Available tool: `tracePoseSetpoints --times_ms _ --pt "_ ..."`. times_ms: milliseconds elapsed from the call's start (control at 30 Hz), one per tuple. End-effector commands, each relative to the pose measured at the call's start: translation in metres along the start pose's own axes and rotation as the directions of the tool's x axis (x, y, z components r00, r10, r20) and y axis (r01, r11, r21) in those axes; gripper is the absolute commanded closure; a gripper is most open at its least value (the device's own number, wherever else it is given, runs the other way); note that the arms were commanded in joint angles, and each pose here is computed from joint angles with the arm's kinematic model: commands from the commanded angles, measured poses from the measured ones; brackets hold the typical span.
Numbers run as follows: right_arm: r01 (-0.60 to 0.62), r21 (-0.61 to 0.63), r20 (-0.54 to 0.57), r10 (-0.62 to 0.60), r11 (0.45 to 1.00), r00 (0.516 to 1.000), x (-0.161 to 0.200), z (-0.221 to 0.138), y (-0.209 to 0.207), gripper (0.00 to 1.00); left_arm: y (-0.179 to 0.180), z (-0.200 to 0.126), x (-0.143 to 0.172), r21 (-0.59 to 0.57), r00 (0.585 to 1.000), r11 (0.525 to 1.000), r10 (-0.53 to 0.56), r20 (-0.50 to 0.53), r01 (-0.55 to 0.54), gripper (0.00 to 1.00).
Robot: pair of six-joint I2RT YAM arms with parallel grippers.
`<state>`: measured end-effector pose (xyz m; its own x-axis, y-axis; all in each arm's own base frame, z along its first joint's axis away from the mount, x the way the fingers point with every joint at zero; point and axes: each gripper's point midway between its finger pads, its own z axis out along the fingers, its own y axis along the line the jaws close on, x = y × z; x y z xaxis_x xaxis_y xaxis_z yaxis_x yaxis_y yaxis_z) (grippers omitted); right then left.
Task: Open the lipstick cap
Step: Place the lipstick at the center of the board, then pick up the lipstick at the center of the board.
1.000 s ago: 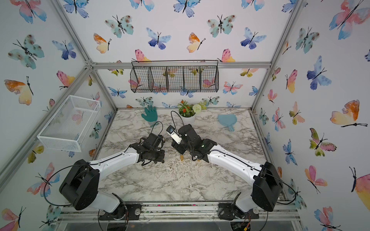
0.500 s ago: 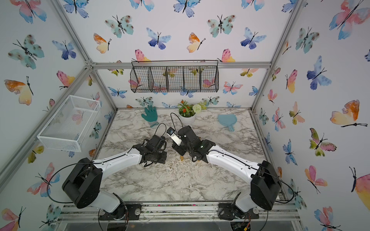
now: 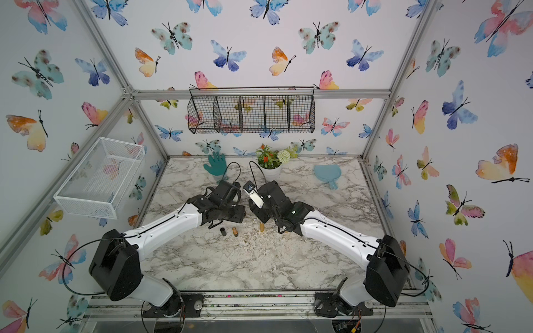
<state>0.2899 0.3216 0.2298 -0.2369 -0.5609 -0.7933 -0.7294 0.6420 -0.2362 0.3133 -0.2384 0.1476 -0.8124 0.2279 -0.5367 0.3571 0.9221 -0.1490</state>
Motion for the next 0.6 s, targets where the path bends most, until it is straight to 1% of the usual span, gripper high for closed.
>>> tracePoseSetpoints --times_ms 0,67,200,333,433,567 --pt "-0.059 0.062 0.064 0.055 0.996 0.996 -0.012 -0.027 -0.015 0.46 -0.020 -0.002 0.002 0.077 0.995 0.996 0.056 -0.089 -0.049 0.38" --pt "-0.086 0.092 0.090 0.077 0.992 0.993 -0.016 -0.040 -0.023 0.46 -0.031 0.005 0.002 0.111 0.992 0.992 0.068 -0.108 -0.056 0.38" --pt "-0.159 0.188 0.155 0.130 0.969 0.979 -0.012 -0.070 -0.045 0.47 -0.047 0.021 -0.002 0.124 0.987 0.989 0.090 -0.130 -0.074 0.40" --pt "-0.212 0.263 0.201 0.162 0.941 0.966 -0.002 -0.093 -0.062 0.47 -0.065 0.038 0.003 0.130 0.977 0.984 0.142 -0.158 -0.122 0.41" --pt "-0.228 0.278 0.216 0.170 0.933 0.961 0.002 -0.101 -0.066 0.47 -0.074 0.049 0.011 0.130 0.967 0.980 0.174 -0.186 -0.152 0.41" --pt "-0.216 0.280 0.194 0.166 0.935 0.967 0.011 -0.098 -0.064 0.47 -0.081 0.063 0.021 0.138 0.955 0.977 0.193 -0.224 -0.164 0.44"
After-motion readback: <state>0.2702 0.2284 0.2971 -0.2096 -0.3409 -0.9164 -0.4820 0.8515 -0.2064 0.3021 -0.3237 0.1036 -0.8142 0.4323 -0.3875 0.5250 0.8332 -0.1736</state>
